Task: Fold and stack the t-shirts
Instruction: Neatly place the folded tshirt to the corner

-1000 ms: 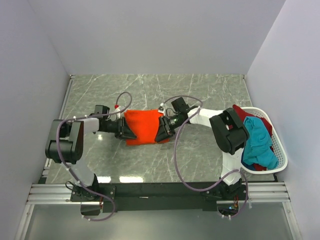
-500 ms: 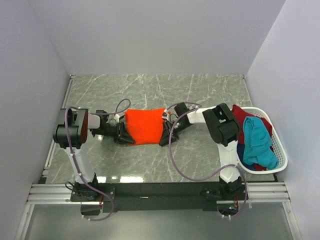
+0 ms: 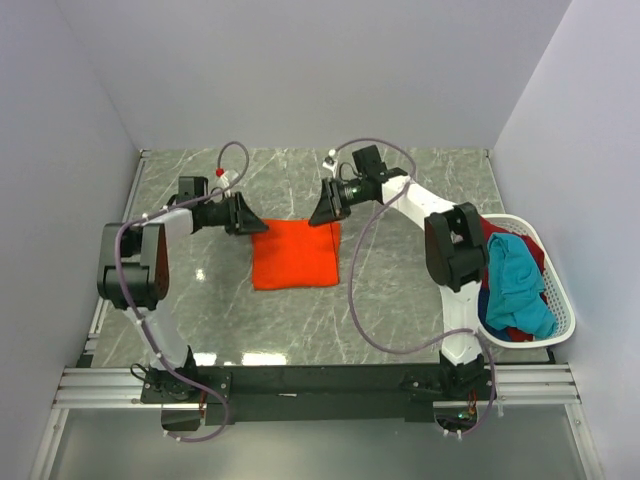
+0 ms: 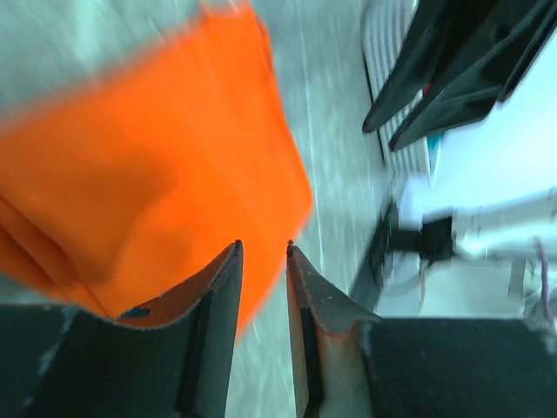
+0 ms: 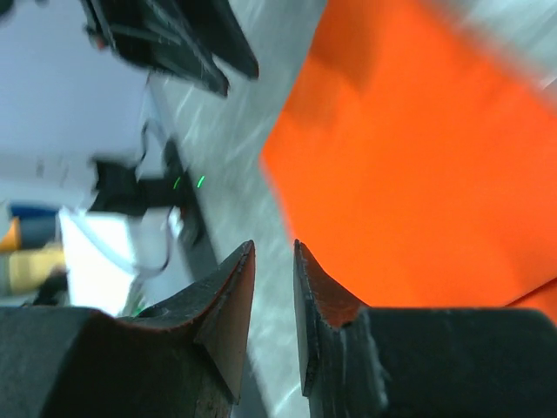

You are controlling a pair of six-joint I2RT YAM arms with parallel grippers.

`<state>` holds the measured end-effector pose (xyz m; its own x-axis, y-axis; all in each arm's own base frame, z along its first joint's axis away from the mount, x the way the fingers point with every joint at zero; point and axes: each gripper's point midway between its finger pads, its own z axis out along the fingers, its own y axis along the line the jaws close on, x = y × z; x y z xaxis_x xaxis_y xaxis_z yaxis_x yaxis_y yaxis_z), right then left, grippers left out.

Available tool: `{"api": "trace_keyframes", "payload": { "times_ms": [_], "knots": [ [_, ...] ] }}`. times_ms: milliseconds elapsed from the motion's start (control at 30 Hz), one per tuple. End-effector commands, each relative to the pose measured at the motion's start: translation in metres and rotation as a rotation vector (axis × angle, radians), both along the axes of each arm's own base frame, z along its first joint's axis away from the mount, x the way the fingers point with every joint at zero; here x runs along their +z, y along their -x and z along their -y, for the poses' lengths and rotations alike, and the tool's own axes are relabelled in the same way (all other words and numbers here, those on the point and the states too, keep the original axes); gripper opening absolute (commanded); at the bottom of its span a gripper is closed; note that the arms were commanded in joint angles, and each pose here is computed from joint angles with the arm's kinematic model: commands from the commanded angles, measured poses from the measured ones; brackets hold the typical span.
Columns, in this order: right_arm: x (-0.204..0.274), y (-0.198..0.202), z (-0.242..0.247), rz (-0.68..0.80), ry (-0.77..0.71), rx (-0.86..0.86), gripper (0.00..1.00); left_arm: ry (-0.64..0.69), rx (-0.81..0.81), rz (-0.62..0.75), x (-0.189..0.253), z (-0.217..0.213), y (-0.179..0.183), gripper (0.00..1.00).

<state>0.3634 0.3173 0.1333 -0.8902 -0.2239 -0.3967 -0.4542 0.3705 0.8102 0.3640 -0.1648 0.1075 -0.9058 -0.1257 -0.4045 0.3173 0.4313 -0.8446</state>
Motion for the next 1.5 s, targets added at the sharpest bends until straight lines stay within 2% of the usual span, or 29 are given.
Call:
{"api": "trace_keyframes", "payload": {
  "times_ms": [0, 67, 100, 200, 300, 400, 500, 533, 567, 633, 667, 700, 767, 800, 833, 933, 967, 1033, 1200, 1467],
  "knots": [
    [-0.04, -0.05, -0.004, -0.026, 0.037, -0.116, 0.32, 0.033, 0.152, -0.011, -0.003, -0.003, -0.058, 0.33],
    [-0.046, -0.074, -0.003, -0.038, 0.04, -0.168, 0.32, 0.035, 0.186, -0.025, -0.02, -0.004, -0.076, 0.32],
    [-0.067, -0.081, -0.002, -0.069, 0.06, -0.189, 0.32, 0.03, 0.201, -0.043, -0.026, -0.004, -0.081, 0.32],
    [-0.089, -0.105, 0.011, -0.104, 0.079, -0.283, 0.32, -0.004, 0.241, -0.104, -0.055, -0.008, -0.096, 0.31],
    [-0.106, -0.119, 0.031, -0.145, 0.108, -0.362, 0.33, -0.031, 0.303, -0.143, -0.074, -0.031, -0.108, 0.3],
    [-0.101, -0.127, 0.048, -0.124, 0.136, -0.405, 0.33, -0.048, 0.324, -0.133, -0.073, -0.044, -0.113, 0.31],
    [-0.065, -0.132, 0.058, -0.043, 0.155, -0.419, 0.4, -0.071, 0.325, -0.047, -0.044, -0.055, -0.117, 0.37],
    [-0.052, -0.131, 0.06, -0.013, 0.16, -0.422, 0.42, -0.084, 0.325, -0.014, -0.033, -0.058, -0.117, 0.42],
    [-0.022, -0.13, 0.064, 0.054, 0.165, -0.431, 0.47, -0.11, 0.318, 0.08, -0.006, -0.062, -0.116, 0.44],
    [0.001, -0.121, 0.064, 0.114, 0.192, -0.44, 0.55, -0.184, 0.348, 0.113, 0.008, -0.072, -0.108, 0.52],
    [0.025, -0.112, 0.067, 0.18, 0.217, -0.434, 0.6, -0.225, 0.348, 0.203, 0.035, -0.075, -0.103, 0.54],
    [0.03, -0.109, 0.072, 0.222, 0.277, -0.457, 0.63, -0.26, 0.362, 0.232, 0.045, -0.08, -0.099, 0.58],
    [0.044, -0.082, 0.063, 0.306, 0.371, -0.424, 0.66, -0.348, 0.421, 0.287, 0.07, -0.093, -0.086, 0.78],
    [0.041, -0.073, 0.063, 0.321, 0.422, -0.424, 0.79, -0.382, 0.432, 0.323, 0.079, -0.098, -0.081, 0.89],
    [0.039, -0.062, 0.054, 0.374, 0.499, -0.41, 0.85, -0.42, 0.481, 0.369, 0.098, -0.107, -0.072, 0.99],
    [0.025, -0.041, 0.053, 0.376, 0.692, -0.473, 0.87, -0.486, 0.6, 0.403, 0.124, -0.124, -0.054, 1.0],
    [0.007, -0.019, 0.039, 0.333, 0.751, -0.413, 0.87, -0.531, 0.683, 0.39, 0.127, -0.138, -0.055, 0.99],
    [-0.011, -0.006, 0.031, 0.308, 0.822, -0.408, 0.88, -0.56, 0.733, 0.362, 0.135, -0.146, -0.042, 0.99],
    [-0.039, 0.034, -0.022, 0.316, 0.844, -0.31, 0.91, -0.584, 0.731, 0.327, 0.132, -0.146, -0.017, 0.99],
    [-0.096, 0.037, -0.047, 0.31, 0.942, -0.345, 0.91, -0.615, 0.69, 0.286, 0.101, -0.144, 0.015, 0.99]
  ]
}}
